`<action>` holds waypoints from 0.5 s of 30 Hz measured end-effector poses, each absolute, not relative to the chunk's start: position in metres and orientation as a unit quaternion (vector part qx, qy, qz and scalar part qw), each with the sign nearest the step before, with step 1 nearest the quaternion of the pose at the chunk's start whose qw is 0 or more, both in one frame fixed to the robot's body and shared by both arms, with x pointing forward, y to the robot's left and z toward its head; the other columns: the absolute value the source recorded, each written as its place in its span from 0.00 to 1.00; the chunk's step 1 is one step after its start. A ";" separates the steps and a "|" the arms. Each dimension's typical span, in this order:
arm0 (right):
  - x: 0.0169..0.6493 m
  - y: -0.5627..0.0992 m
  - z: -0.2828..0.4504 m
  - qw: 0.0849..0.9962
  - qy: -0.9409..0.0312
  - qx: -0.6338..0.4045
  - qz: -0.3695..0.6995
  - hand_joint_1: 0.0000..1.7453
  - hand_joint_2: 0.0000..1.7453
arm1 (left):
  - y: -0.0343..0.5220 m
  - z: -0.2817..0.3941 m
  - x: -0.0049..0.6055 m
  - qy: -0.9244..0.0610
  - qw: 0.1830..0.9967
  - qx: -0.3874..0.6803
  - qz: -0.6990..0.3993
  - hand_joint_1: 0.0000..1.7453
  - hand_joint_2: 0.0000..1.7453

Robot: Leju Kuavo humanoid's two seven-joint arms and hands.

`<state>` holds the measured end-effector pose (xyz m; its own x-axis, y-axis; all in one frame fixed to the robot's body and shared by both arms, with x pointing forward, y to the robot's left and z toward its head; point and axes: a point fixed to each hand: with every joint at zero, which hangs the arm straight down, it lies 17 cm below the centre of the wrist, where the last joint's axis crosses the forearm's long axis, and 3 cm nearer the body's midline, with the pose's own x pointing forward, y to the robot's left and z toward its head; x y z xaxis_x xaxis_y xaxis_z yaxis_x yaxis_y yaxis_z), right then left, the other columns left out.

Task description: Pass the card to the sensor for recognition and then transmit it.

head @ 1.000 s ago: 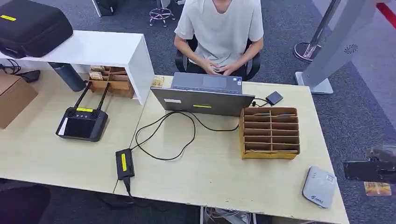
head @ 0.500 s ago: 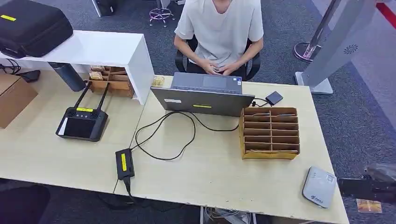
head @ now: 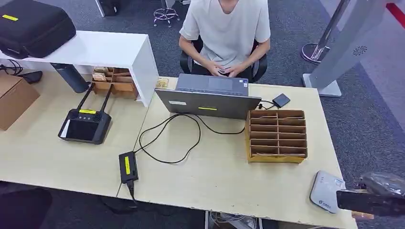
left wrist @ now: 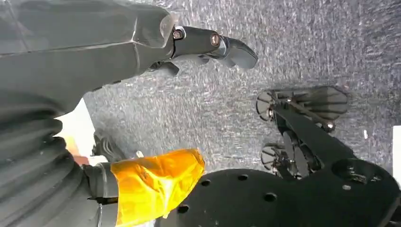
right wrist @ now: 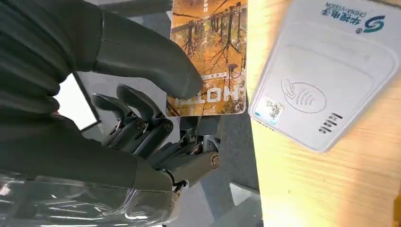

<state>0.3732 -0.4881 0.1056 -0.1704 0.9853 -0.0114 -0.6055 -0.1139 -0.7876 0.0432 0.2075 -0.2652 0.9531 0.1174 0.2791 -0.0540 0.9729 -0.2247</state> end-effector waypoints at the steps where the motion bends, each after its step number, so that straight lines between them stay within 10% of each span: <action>1: 0.376 -0.487 0.107 0.575 -0.335 -0.289 0.689 1.00 1.00 | 0.207 -0.265 0.044 -0.147 0.982 -0.108 0.043 0.00 1.00; 15: 0.382 -0.474 0.098 0.560 -0.348 -0.287 0.695 1.00 1.00 | 0.206 -0.264 0.045 -0.150 0.981 -0.112 0.046 0.00 1.00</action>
<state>0.3820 -0.4736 0.0983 -0.2085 0.9780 -0.0087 -0.5788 -0.1306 -0.8050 0.0452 0.2064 -0.2643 0.9510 0.1241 0.2831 -0.0571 0.9706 -0.2337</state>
